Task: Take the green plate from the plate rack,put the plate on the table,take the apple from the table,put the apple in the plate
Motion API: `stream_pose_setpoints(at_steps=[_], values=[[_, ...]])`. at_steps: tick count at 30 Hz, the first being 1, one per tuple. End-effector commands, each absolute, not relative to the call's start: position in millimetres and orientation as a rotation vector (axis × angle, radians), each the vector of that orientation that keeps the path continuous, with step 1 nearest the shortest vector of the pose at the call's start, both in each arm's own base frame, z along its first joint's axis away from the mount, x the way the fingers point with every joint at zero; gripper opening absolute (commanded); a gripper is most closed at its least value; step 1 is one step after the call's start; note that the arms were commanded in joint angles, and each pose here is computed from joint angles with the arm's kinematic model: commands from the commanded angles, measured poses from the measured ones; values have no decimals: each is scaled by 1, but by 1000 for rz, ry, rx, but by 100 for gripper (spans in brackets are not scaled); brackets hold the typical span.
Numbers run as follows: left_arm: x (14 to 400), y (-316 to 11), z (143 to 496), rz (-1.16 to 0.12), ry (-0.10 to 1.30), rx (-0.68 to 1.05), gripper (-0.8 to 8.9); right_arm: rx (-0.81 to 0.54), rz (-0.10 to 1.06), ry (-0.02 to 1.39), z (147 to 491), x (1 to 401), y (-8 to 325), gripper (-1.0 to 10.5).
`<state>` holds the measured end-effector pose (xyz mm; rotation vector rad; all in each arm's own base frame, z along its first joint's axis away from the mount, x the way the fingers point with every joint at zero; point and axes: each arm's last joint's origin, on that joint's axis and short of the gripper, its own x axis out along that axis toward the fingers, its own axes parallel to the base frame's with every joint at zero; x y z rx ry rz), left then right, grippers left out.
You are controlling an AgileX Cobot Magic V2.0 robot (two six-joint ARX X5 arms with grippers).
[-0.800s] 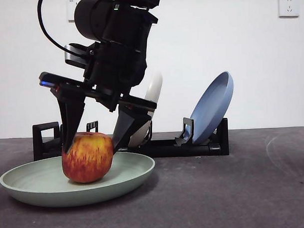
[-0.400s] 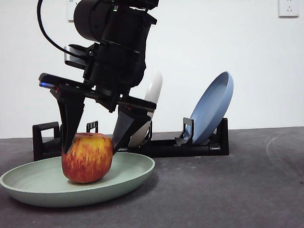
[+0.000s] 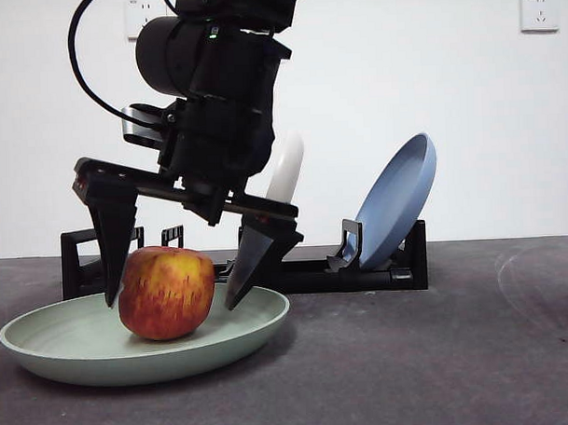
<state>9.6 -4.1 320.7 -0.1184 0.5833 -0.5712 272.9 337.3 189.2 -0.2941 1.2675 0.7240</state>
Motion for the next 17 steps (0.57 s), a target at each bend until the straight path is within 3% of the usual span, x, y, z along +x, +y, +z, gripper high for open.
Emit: stream_pose_setpoints(at_steps=[1,9,17], values=[[9,-3,320,-572,576,-109,248,-289,721,1271,195,275,341,606],[9,-3,321,-572,575,-110,248,-359,780,1279,258,274,341,598],[10,-4,323,-578,548,-125,248,-434,851,1231,337,255,318,596]])
